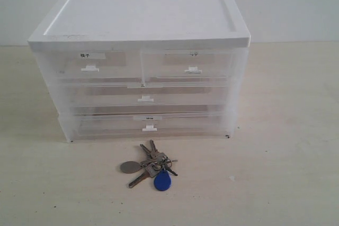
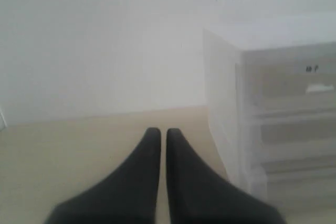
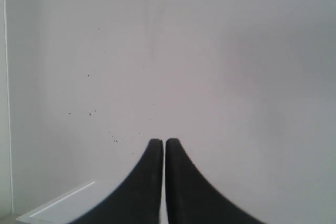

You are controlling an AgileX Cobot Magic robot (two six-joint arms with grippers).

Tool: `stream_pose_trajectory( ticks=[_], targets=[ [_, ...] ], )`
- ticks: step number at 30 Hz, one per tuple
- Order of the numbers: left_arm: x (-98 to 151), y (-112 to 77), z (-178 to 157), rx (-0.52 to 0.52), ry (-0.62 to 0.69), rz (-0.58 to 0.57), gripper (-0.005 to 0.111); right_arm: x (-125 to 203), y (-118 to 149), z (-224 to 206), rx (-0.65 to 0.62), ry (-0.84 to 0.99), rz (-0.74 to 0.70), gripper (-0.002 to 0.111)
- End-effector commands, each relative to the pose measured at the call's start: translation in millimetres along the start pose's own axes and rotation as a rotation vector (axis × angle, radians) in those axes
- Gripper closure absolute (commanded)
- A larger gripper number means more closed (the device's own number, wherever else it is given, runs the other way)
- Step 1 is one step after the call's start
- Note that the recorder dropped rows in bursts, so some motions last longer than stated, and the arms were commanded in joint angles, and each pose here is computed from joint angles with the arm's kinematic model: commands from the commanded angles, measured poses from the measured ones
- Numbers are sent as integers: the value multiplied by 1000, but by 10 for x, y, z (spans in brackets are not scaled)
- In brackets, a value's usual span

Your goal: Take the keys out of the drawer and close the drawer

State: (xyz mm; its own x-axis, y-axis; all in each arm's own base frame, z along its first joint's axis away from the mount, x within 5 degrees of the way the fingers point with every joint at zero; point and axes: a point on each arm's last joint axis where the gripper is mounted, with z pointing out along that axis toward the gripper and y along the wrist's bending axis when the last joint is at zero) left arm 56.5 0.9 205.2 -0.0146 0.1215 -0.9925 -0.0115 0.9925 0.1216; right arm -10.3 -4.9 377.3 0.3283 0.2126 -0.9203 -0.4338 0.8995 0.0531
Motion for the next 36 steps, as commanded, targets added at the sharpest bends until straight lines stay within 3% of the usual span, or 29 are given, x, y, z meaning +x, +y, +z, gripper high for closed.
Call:
stream_pose_trajectory(
  ticks=[1,6,36],
  targets=[
    [126,-8,-8,6,126,13,102,17,-2,-5,2,4,2,108],
    [192,-14,-19,13,200,10,102,17,-2,-5,2,4,2,108],
    [186,-18,-18,21,192,11,102,17,-2,-5,2,4,2,108]
  ],
)
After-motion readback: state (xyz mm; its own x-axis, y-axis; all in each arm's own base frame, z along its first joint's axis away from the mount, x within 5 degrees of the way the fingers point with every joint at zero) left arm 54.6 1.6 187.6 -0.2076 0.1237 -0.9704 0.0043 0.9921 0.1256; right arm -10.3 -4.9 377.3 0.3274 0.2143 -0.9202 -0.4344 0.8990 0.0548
